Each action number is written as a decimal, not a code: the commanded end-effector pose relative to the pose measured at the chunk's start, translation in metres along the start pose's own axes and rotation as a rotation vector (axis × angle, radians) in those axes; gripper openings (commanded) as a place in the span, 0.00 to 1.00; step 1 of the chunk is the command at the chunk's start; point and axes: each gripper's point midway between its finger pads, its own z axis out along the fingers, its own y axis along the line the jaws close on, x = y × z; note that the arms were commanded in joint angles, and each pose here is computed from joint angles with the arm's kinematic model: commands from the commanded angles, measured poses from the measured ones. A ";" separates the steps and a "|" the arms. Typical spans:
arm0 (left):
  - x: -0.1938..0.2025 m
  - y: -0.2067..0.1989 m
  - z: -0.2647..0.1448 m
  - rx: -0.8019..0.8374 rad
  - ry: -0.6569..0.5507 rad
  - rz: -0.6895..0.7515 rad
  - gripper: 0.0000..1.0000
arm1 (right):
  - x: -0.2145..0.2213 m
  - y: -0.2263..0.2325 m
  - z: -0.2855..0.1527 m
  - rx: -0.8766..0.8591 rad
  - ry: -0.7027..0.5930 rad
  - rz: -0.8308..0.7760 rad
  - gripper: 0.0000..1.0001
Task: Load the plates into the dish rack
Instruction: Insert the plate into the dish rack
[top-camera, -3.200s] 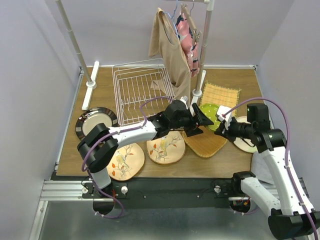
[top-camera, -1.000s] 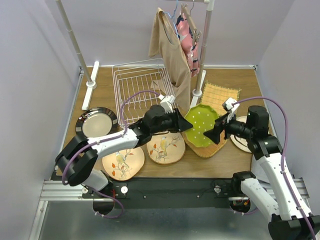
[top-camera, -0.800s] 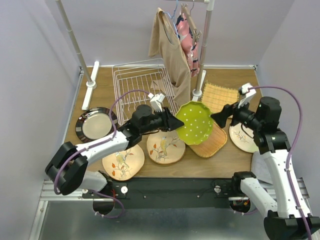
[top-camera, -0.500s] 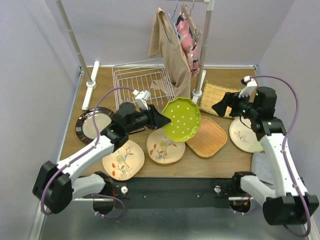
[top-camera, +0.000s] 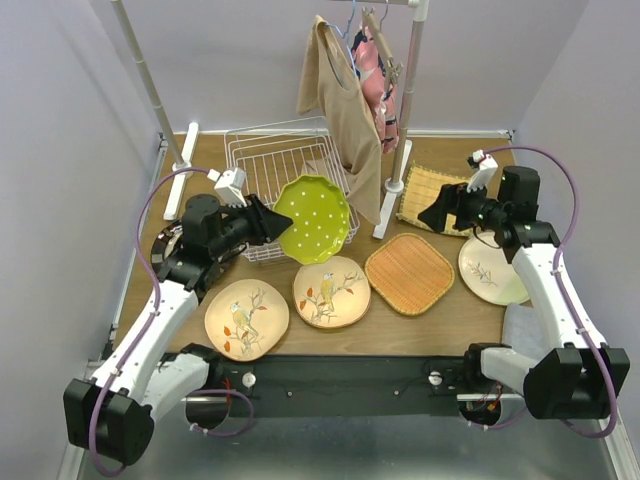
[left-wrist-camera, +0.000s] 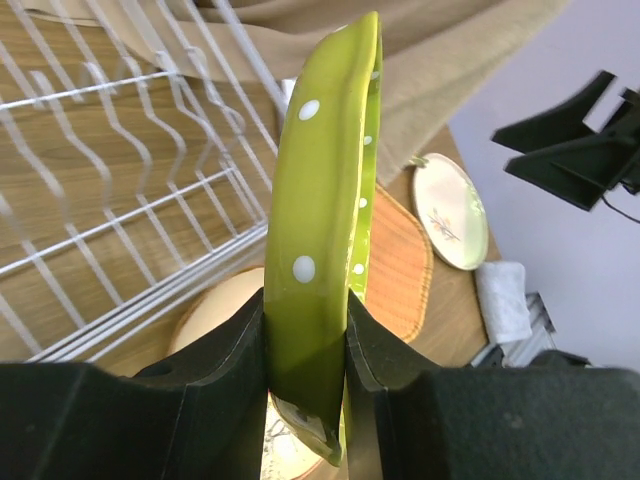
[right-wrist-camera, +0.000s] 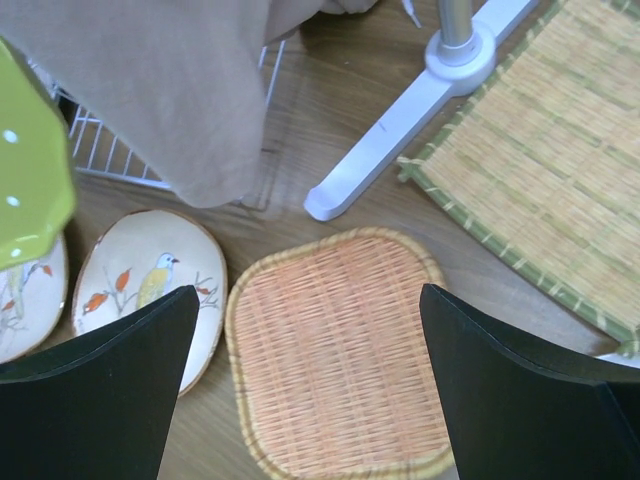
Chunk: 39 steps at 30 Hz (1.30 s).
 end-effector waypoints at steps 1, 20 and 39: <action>-0.067 -0.027 -0.023 0.041 -0.172 0.099 0.00 | -0.002 -0.013 0.006 -0.014 -0.023 -0.050 1.00; -0.162 0.049 -0.042 -0.438 -0.337 0.177 0.00 | 0.018 -0.026 0.004 -0.020 -0.018 -0.017 1.00; -0.186 0.102 -0.047 -0.729 -0.315 0.212 0.00 | 0.017 -0.035 0.002 0.016 -0.022 0.009 1.00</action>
